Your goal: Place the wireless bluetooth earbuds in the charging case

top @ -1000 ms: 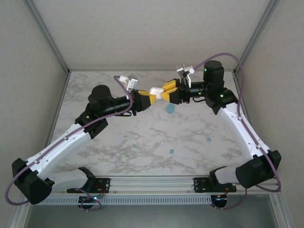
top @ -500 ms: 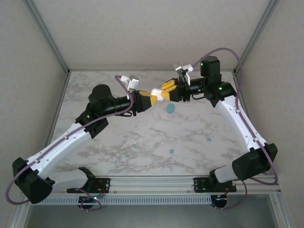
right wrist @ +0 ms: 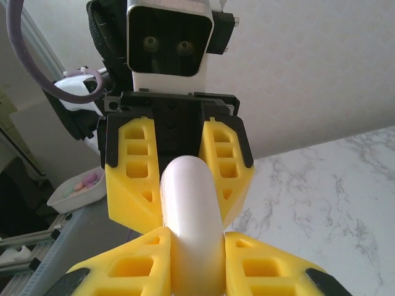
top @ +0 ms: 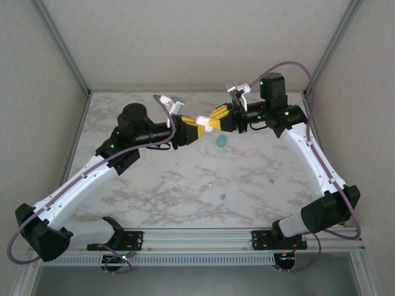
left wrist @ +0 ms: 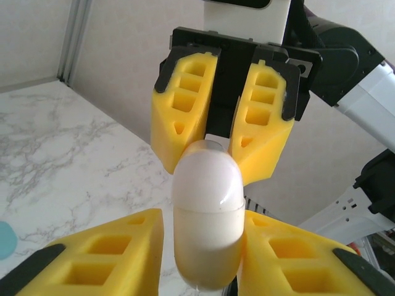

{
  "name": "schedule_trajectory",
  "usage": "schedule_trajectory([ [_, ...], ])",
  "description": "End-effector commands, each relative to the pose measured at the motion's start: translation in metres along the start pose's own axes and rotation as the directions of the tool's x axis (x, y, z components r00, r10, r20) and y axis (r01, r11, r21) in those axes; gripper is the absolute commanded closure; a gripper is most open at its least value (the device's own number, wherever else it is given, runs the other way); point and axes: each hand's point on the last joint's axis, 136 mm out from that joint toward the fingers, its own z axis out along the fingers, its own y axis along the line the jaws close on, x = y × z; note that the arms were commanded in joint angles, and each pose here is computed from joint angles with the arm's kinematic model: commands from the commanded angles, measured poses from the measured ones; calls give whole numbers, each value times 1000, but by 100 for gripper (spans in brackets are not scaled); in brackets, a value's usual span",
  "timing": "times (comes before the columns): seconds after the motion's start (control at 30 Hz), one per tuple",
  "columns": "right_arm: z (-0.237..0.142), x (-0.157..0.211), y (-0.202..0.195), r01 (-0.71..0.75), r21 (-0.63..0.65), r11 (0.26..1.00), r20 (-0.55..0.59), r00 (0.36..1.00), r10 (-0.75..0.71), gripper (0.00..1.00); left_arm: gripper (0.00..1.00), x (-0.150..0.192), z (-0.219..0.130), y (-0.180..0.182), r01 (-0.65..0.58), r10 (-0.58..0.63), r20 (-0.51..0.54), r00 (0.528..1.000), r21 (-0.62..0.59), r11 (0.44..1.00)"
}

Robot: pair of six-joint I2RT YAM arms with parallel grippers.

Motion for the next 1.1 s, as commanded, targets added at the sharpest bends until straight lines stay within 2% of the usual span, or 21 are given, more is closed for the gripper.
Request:
schedule_trajectory([
  [0.0,1,-10,9,36,-28,999,7,999,-36,81,63,3,2,-1,-9,9,-28,1000,9,1000],
  [0.23,1,-7,9,28,-30,999,4,1000,-28,81,59,-4,10,2,32,-32,6,999,26,999],
  [0.33,1,-5,7,21,-23,1000,0,1000,-21,80,62,-5,11,2,37,-37,12,999,31,999],
  [0.5,2,-3,5,16,-20,1000,-3,1000,-16,79,73,-3,12,5,31,-31,0,1000,19,999],
  [0.6,1,-3,2,12,3,1000,-7,1000,-12,74,77,1,14,6,24,-24,-22,999,16,1000],
  [0.7,0,-4,-5,-24,77,997,-14,1000,26,58,81,5,13,13,-8,7,-42,999,-18,1000],
  [0.83,-5,3,-21,-94,209,973,5,995,95,54,83,5,10,15,-65,65,-1,998,-26,998],
  [0.93,-8,9,-28,-112,261,959,22,994,111,53,83,2,10,12,-99,99,38,994,-9,995],
  [1.07,-7,12,-26,-112,249,962,21,994,110,47,83,-3,8,9,-135,133,87,987,7,991],
])
